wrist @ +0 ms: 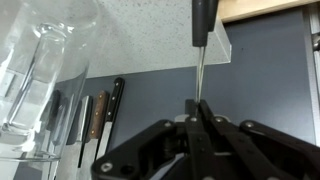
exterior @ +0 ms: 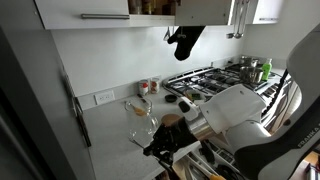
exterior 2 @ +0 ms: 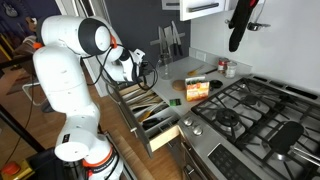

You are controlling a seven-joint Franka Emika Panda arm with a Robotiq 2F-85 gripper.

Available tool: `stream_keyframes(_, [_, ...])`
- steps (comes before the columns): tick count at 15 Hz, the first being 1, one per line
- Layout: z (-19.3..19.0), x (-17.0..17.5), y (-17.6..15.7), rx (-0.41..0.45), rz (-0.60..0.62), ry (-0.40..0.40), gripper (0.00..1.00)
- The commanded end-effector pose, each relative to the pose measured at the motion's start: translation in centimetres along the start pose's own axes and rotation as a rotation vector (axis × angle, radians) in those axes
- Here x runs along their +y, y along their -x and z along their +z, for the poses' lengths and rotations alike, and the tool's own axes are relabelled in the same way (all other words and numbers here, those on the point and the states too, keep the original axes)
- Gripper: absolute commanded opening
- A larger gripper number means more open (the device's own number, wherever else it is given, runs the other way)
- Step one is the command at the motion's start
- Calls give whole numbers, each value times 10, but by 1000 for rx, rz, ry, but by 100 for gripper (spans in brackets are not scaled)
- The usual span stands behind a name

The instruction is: Remove the two metal skewers from the drawer, then put them in the transparent jar

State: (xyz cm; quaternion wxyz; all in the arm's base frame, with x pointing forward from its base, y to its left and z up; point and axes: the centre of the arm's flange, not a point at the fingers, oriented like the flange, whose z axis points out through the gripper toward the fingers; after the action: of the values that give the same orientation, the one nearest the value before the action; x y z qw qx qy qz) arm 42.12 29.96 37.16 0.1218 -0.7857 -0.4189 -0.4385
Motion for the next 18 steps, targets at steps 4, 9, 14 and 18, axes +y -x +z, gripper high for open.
stream_keyframes(4, [-25, 14, -22, 60, -5, 58, 1])
stream_keyframes(9, [-58, 38, -55, 101, 18, 184, 1])
stream_keyframes(14, [-78, 50, -86, 180, 106, 254, 1])
stream_keyframes(18, [-99, 60, -108, 252, 145, 321, 1])
